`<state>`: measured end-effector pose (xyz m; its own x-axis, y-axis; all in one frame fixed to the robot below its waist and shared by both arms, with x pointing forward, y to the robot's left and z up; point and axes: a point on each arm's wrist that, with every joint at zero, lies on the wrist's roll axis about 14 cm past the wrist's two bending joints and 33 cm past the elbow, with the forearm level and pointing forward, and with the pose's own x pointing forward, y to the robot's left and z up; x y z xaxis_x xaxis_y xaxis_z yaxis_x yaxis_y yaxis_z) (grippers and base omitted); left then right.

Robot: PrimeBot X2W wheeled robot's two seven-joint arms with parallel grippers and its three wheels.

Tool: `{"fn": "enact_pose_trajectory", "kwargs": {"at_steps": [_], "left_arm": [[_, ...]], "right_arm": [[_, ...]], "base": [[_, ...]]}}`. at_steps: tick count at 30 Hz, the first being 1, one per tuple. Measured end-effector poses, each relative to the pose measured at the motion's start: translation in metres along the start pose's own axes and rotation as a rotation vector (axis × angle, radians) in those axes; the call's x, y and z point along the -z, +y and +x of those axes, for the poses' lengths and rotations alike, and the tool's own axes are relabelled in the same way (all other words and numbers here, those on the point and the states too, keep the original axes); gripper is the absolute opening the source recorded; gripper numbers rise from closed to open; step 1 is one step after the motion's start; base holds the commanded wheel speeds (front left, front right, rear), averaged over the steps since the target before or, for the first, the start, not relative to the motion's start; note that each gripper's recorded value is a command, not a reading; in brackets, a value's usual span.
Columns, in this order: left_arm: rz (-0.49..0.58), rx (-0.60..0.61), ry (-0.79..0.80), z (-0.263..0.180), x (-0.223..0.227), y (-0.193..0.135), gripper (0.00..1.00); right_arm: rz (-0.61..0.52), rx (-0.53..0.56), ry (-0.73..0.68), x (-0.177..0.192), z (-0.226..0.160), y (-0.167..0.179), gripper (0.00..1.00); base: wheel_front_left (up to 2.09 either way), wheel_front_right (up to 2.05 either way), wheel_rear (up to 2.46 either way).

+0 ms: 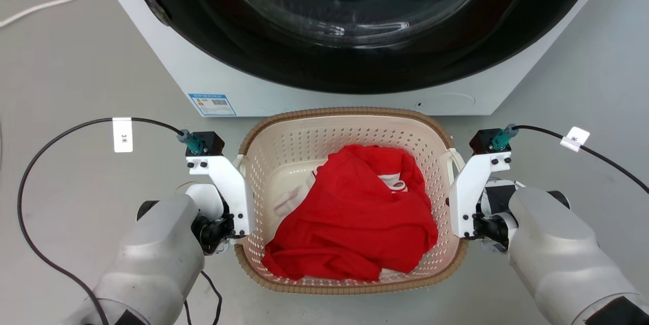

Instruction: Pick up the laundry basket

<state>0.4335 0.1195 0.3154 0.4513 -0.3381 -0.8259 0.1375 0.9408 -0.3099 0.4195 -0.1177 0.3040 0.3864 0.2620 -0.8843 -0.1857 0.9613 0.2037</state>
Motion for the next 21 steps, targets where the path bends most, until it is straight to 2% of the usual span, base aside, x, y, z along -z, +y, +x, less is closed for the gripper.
{"fn": "enact_pose_trajectory", "kwargs": {"at_steps": [21], "left_arm": [[0.004,0.02,0.031,-0.051,0.008,-0.026,0.0]], "right_arm": [[0.017,0.008,0.064,0.003,-0.06,0.007,0.0]], "base": [[0.0,0.0,0.0]]}}
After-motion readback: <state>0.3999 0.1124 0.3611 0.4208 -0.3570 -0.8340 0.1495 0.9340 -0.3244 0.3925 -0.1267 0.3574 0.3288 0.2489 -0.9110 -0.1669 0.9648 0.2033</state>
